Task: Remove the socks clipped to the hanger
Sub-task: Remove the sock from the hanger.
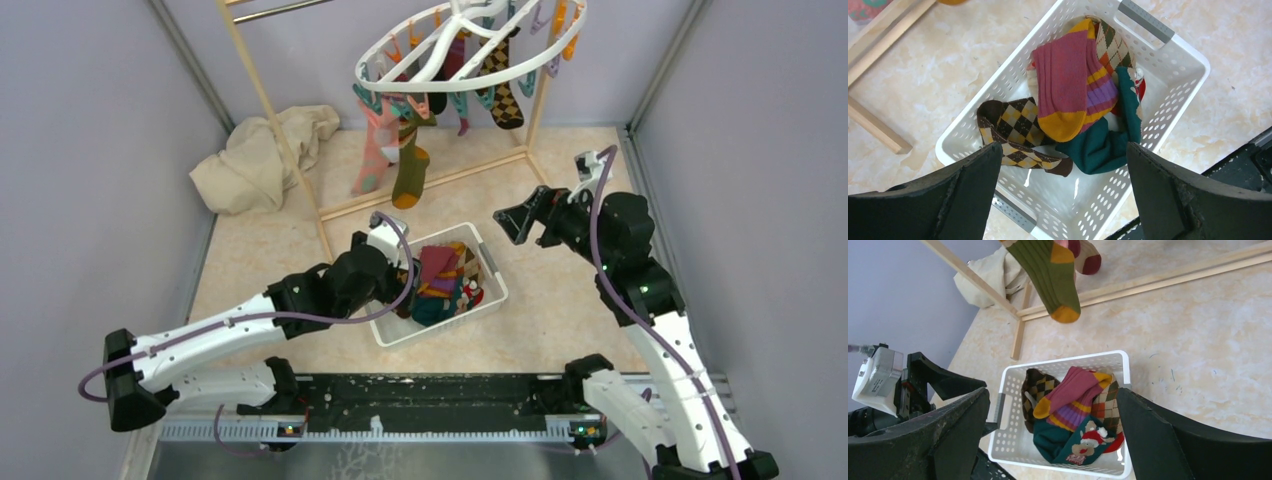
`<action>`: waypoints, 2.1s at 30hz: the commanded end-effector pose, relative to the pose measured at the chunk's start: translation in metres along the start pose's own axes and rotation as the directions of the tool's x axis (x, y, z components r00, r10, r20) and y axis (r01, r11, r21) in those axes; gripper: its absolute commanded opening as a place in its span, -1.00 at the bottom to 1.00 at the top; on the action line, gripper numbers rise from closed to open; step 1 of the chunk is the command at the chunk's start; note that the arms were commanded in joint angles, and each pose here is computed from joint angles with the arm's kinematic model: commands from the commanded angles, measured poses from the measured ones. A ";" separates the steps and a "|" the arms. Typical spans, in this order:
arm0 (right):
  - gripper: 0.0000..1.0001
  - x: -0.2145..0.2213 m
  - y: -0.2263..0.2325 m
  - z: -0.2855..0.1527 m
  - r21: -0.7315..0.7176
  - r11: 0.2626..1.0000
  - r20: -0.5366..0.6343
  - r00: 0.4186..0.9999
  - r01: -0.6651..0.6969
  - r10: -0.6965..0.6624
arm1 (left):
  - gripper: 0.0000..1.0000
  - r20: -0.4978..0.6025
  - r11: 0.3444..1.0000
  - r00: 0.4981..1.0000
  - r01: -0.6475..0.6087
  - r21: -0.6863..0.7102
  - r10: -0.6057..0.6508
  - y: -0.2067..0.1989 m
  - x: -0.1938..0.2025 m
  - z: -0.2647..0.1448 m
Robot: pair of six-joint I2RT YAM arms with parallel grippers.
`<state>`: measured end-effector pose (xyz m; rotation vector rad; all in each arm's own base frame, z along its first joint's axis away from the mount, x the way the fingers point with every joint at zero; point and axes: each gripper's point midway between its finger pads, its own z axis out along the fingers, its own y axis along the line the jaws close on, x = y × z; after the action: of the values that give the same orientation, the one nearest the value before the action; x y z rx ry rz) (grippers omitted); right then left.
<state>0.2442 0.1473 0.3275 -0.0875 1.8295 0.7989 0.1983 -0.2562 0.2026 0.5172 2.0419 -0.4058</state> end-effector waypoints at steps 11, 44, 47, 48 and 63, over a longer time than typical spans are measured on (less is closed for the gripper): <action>0.97 -0.005 0.015 0.003 -0.087 0.996 0.011 1.000 -0.027 0.028 | 0.98 0.019 1.000 1.000 0.014 -0.009 -0.014 -0.007 -0.003 0.014; 0.97 0.004 0.015 0.002 -0.102 0.994 -0.006 0.999 -0.037 0.036 | 0.98 0.333 0.987 0.929 0.152 0.047 -0.159 0.048 -0.036 0.040; 0.97 -0.002 0.019 0.001 -0.105 0.994 -0.005 1.000 -0.025 0.024 | 0.98 0.400 0.992 0.908 0.108 0.061 -0.123 0.045 -0.049 0.044; 0.97 -0.004 0.020 0.000 -0.106 0.994 0.000 1.000 -0.020 0.021 | 0.98 0.416 0.994 0.902 0.096 0.060 -0.112 0.044 -0.053 0.046; 0.97 -0.005 0.021 -0.009 -0.097 0.995 0.011 1.000 -0.016 0.017 | 0.98 0.486 0.999 0.874 -0.028 0.045 0.002 0.050 -0.091 0.124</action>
<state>0.2304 0.1596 0.3124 -0.1091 1.8750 0.9046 0.3261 -0.2909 0.1766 0.4552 1.6802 -0.5037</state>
